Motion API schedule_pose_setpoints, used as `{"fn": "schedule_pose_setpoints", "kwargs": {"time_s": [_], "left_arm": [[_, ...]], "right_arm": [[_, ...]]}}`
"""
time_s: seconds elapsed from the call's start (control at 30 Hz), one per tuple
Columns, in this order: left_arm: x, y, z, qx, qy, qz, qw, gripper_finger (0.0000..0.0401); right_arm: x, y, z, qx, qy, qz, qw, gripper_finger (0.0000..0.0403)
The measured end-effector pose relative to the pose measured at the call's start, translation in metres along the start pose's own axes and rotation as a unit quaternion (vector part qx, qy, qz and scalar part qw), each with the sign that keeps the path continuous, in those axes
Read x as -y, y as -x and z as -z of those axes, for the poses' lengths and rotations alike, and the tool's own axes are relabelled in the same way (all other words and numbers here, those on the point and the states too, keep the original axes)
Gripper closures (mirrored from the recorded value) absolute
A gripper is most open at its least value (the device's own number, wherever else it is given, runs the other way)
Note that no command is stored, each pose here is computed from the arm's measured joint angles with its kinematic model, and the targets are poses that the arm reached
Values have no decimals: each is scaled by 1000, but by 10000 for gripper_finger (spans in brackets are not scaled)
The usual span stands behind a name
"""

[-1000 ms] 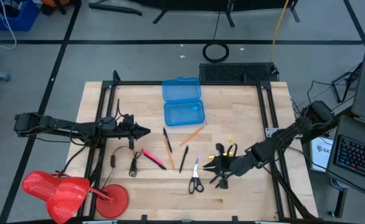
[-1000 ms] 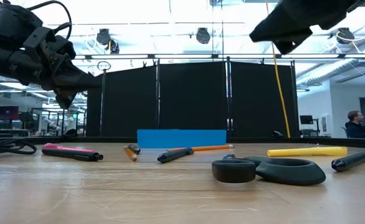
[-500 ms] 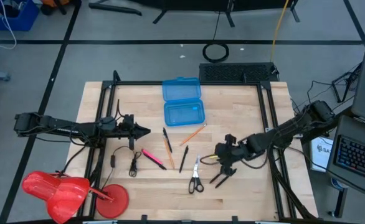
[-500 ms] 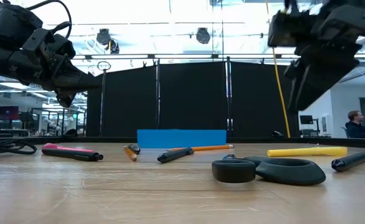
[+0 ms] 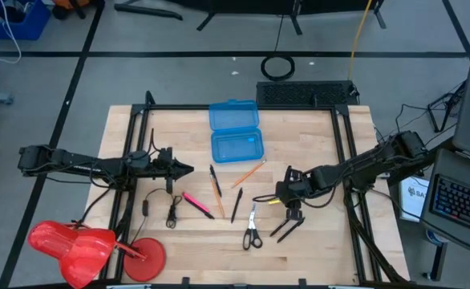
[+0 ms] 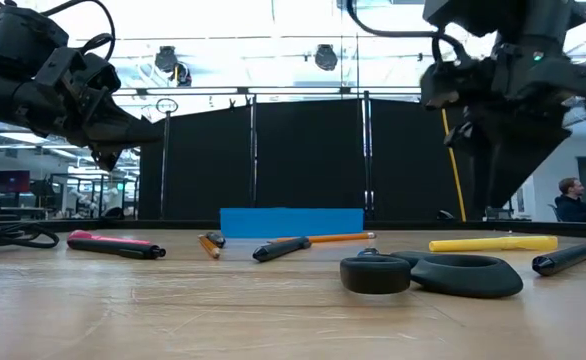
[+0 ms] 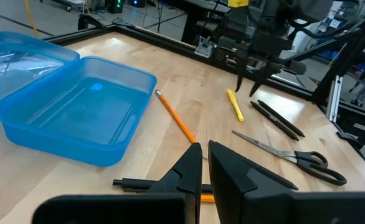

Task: Pick & place school supplies into a supply box
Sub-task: Put the yellow pen into the blue supply box

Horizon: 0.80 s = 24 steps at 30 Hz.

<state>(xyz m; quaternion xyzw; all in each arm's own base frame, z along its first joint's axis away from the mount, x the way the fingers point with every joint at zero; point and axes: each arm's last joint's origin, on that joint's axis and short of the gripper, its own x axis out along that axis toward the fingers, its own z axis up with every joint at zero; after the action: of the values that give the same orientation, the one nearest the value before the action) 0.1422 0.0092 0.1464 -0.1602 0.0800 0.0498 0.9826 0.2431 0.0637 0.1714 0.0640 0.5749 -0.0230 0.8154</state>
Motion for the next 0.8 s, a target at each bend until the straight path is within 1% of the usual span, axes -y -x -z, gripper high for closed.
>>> {"fn": "schedule_pose_setpoints", "kwargs": {"time_s": [0.33, 0.63, 0.8], "left_arm": [[0, 0, 1, -3, -1, -1, 1000, 370], [0, 0, 1, -4, -1, -1, 1000, 370], [0, 0, 1, -4, -1, -1, 1000, 370]], "right_arm": [[0, -16, -3, -16, 11, -4, 1000, 277], [2, -17, -4, -14, 6, -7, 1000, 277], [2, -21, -3, -25, 4, -13, 1000, 277]]}}
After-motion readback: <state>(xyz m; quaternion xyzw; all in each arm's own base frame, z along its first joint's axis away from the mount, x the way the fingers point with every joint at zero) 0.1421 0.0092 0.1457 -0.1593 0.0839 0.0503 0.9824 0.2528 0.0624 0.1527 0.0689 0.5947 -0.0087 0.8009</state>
